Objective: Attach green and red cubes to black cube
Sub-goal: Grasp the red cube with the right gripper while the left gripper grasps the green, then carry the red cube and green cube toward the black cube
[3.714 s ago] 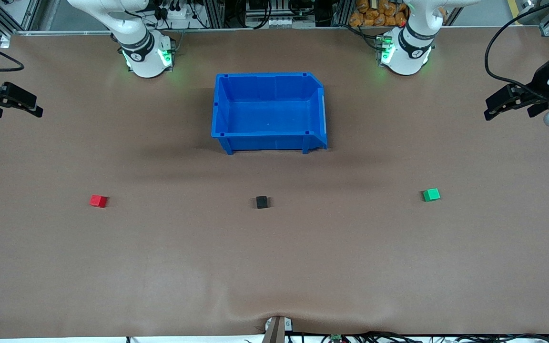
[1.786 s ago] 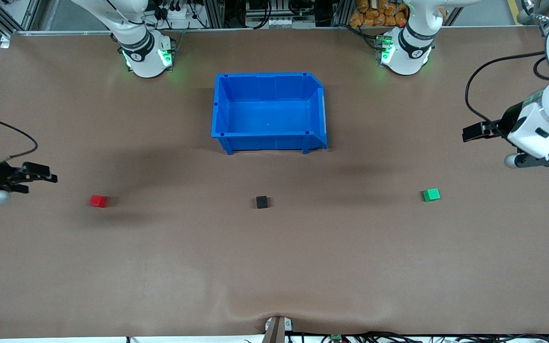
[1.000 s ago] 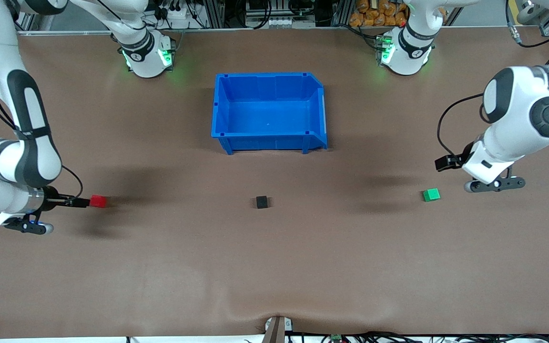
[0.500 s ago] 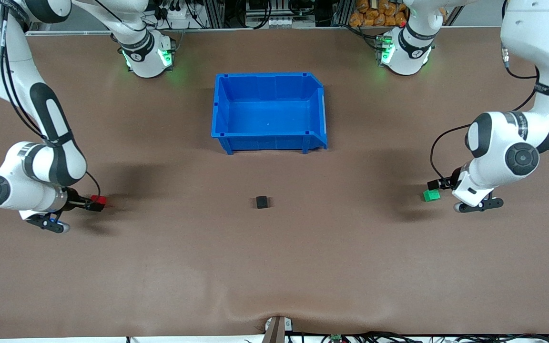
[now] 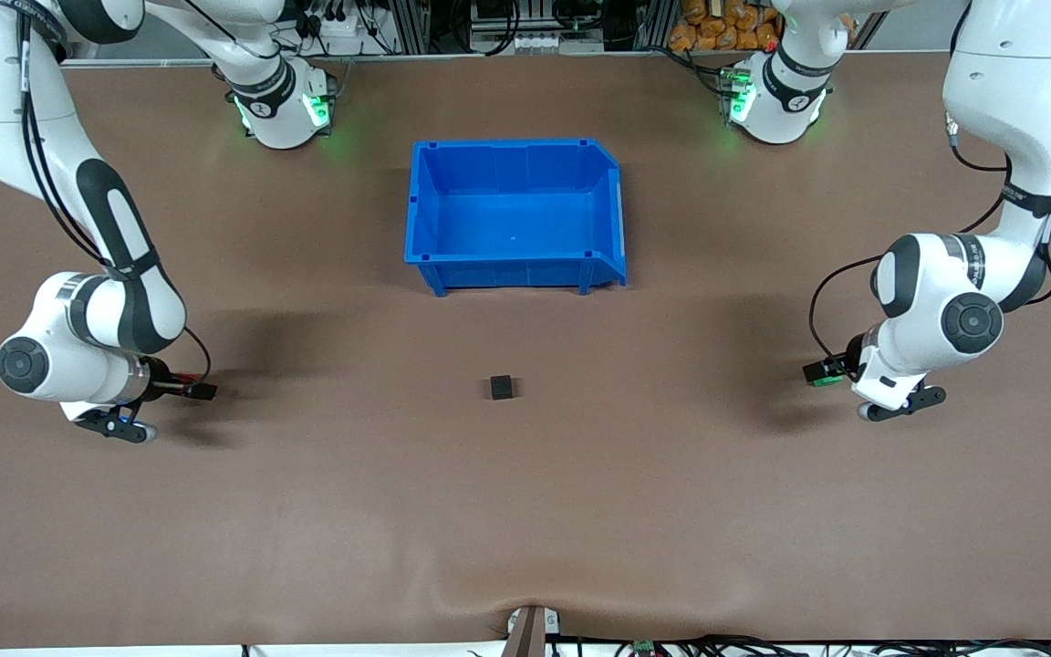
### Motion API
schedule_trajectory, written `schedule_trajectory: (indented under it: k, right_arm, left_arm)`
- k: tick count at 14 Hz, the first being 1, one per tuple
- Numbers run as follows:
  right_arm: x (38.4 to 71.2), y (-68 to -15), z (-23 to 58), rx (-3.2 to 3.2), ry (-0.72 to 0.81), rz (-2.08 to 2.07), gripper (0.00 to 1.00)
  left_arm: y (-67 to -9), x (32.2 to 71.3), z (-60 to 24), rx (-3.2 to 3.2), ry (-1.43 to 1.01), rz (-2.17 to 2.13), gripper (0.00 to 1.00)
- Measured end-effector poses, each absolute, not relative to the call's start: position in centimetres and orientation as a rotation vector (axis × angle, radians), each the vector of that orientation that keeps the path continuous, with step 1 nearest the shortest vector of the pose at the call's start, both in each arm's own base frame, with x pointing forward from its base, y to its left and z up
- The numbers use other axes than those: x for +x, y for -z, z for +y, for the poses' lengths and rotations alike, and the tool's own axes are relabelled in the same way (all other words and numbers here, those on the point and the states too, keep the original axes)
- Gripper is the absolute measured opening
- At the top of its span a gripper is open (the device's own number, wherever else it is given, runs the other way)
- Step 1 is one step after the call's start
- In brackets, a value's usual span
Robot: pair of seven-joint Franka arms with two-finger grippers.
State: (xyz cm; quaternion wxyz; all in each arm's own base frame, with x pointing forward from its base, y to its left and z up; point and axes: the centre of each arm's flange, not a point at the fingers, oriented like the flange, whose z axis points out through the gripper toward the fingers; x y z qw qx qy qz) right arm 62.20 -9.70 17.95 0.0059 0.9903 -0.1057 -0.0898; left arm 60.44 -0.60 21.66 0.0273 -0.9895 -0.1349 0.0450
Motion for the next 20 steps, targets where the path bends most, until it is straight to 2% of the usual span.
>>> schedule_trajectory:
  k: [7,9,10,11,13,17,18,20]
  right_arm:
    - [61.9,-18.3,-10.9,3.127,0.289,-0.117,1.00]
    - [61.7,-18.2,-10.8,3.127,0.294,-0.114,0.81]
    - [61.7,-18.2,-10.8,3.127,0.296,-0.113,0.71]
    - [61.6,-18.1,-10.8,3.127,0.300,-0.113,0.59]
    - [61.5,-18.1,-10.8,3.127,0.315,-0.110,0.39]
    - [61.8,-18.8,-10.8,3.140,0.297,0.123,0.40]
    - [62.2,-19.3,-10.8,3.138,0.277,0.239,0.40]
    - [63.2,-20.9,-10.8,3.114,0.221,0.510,0.40]
  left_arm:
    - [-20.1,61.4,-0.6,-3.057,-0.152,-0.420,1.00]
    - [-19.7,61.5,-0.6,-3.057,-0.156,-0.421,0.97]
    - [-19.6,61.6,-0.5,-3.057,-0.155,-0.422,0.90]
    - [-19.5,61.7,-0.5,-3.056,-0.156,-0.424,0.88]
    - [-19.3,61.6,-0.4,-3.055,-0.161,-0.426,0.86]
    - [-19.2,61.6,-0.4,-3.055,-0.162,-0.426,0.82]
    - [-19.2,61.6,-0.4,-3.055,-0.162,-0.426,0.73]
    - [-19.2,61.6,-0.4,-3.056,-0.163,-0.425,0.68]
